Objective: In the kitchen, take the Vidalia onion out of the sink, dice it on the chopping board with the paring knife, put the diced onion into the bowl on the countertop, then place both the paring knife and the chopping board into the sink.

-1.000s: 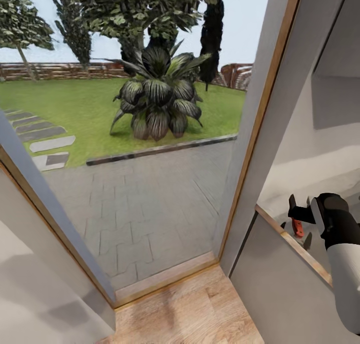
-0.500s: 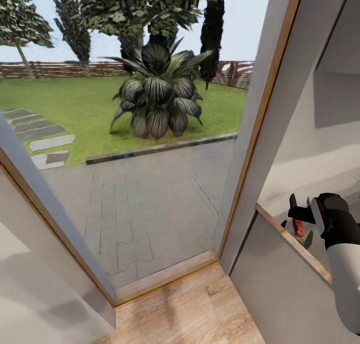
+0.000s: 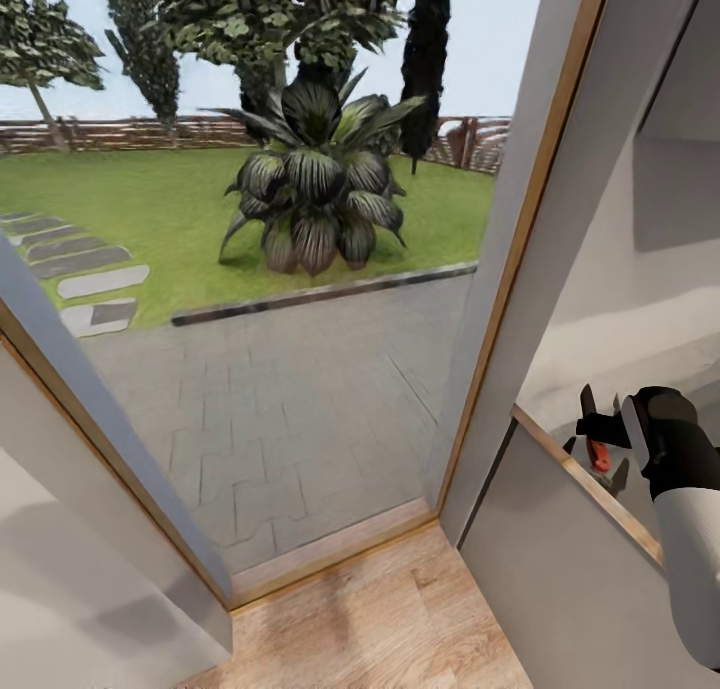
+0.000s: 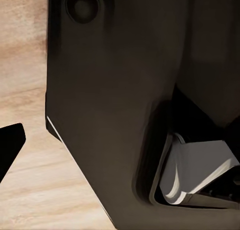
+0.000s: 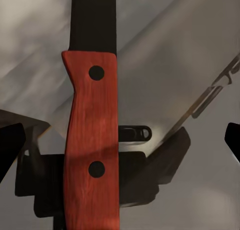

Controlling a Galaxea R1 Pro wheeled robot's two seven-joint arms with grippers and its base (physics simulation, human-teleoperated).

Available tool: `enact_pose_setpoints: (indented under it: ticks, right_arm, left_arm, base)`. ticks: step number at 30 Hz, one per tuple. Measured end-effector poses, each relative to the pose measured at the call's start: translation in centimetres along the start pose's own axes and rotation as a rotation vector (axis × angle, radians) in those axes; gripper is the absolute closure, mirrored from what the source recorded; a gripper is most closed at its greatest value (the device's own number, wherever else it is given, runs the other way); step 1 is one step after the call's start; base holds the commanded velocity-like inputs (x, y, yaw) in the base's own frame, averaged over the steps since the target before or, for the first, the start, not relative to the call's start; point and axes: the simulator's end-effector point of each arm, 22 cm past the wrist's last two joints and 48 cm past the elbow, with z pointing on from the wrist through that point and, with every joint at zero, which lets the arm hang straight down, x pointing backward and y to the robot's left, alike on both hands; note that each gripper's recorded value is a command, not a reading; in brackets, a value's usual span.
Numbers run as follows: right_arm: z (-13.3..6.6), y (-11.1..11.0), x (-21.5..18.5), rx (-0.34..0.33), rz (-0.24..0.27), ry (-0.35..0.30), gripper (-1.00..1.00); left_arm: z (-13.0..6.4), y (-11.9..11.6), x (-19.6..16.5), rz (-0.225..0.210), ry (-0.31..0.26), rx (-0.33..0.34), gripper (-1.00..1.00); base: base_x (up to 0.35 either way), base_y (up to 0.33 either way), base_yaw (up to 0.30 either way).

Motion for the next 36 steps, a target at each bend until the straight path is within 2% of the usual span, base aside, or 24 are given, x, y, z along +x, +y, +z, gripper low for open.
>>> enact_pose_setpoints:
  ticks: [9, 20, 36]
  right_arm:
    - [0.0, 0.0, 0.0, 0.000, 0.000, 0.000, -1.00]
    - [0.1, 0.0, 0.0, 0.000, -0.001, 0.001, -1.00]
    - [0.3, 0.0, 0.2, 0.002, -0.002, 0.005, -1.00]
  left_arm:
    - [0.0, -0.7, 0.1, 0.001, 0.001, 0.009, -1.00]
    - [0.0, 1.1, -0.9, 0.007, -0.036, -0.012, -1.00]
    - [0.0, 1.3, -0.8, 0.007, -0.035, -0.015, -1.00]
  base:
    - [0.000, 0.000, 0.000]
    - [0.000, 0.000, 0.000]
    - [0.000, 0.046, 0.000]
